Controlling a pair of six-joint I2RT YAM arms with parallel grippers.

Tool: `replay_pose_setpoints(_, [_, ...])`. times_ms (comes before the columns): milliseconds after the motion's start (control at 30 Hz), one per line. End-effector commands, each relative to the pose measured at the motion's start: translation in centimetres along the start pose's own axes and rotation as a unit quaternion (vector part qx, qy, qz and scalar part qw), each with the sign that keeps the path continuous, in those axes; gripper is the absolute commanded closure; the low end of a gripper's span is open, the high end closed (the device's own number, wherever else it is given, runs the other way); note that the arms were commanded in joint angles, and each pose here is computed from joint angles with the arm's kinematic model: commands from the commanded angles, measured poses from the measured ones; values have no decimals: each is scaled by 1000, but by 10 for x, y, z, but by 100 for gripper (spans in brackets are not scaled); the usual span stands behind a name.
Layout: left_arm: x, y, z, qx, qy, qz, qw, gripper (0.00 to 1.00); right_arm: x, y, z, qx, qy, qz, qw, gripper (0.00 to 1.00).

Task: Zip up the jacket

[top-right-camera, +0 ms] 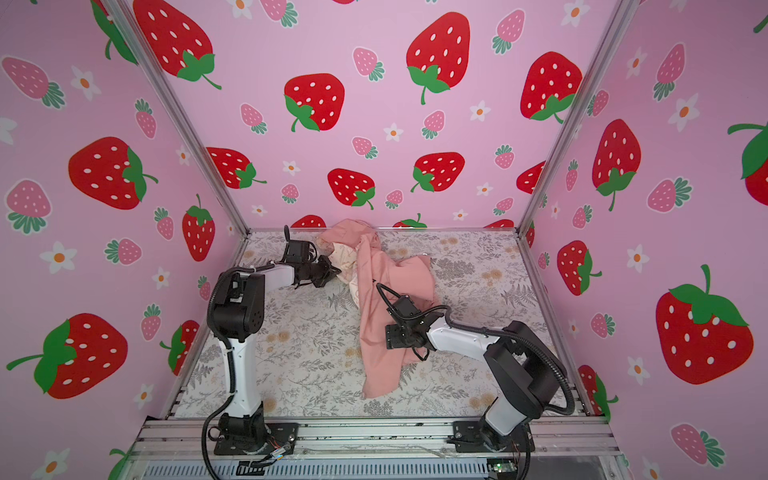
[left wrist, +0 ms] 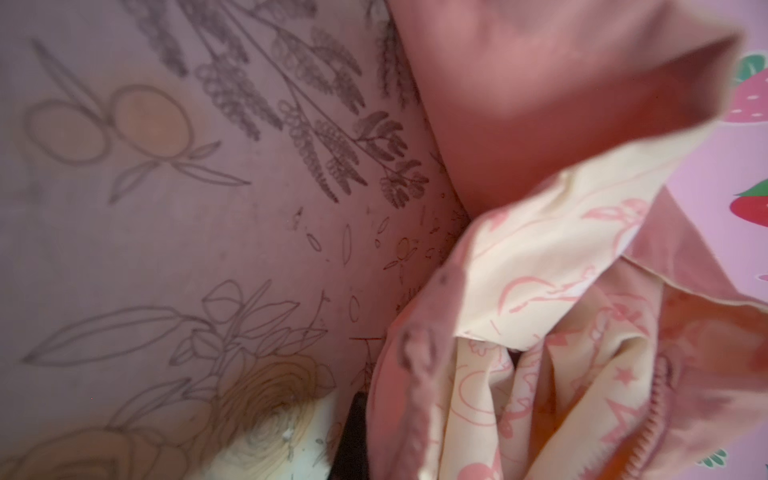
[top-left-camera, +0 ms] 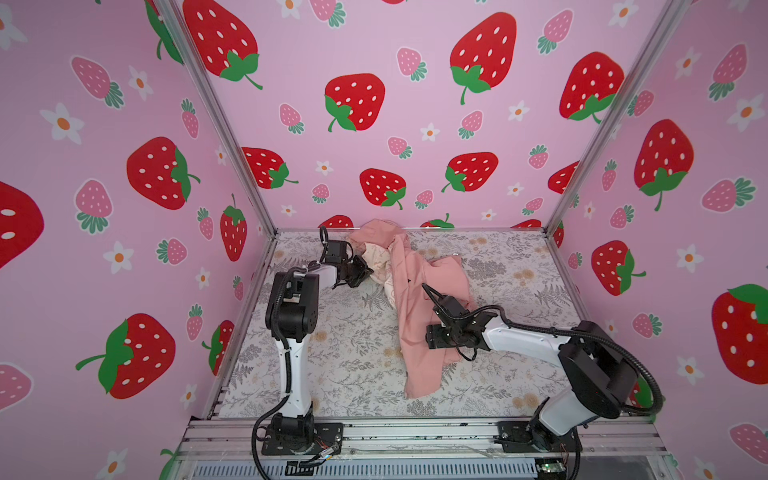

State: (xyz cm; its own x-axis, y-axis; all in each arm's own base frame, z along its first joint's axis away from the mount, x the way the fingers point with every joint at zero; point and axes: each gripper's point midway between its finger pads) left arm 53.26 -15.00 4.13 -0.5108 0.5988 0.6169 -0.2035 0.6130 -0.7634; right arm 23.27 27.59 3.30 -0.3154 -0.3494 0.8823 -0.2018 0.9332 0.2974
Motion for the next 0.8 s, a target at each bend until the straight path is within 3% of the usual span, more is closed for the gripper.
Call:
replay_pose_setpoints(0, [22,-38,-10,-28,-17,41,999,100,4,16,-12,-12,-17,-52,998,65])
replay_pose_setpoints(100, [43,-55,-10,-45,-23,40,998,100,21,8,-27,-25,-43,-54,997,100])
replay_pose_setpoints(500, [151,-108,-19,-122,-71,-18,990,100,118,-70,-88,-61,-160,28,985,100])
replay_pose_setpoints(767, [250,-163,-21,-195,-114,-40,973,100,168,-81,-116,-70,-207,34,975,100])
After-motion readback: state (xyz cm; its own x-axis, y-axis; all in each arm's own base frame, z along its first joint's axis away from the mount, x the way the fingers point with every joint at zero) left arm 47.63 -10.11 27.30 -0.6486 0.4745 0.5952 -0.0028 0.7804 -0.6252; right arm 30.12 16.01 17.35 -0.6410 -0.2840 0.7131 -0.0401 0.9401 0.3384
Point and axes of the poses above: each gripper's point midway between its finger pads, its own x axis back along the fingers, its own y axis along the line the jaws close on, z = x × y, and after that the axes turned 7 degrees about -x, right-handed
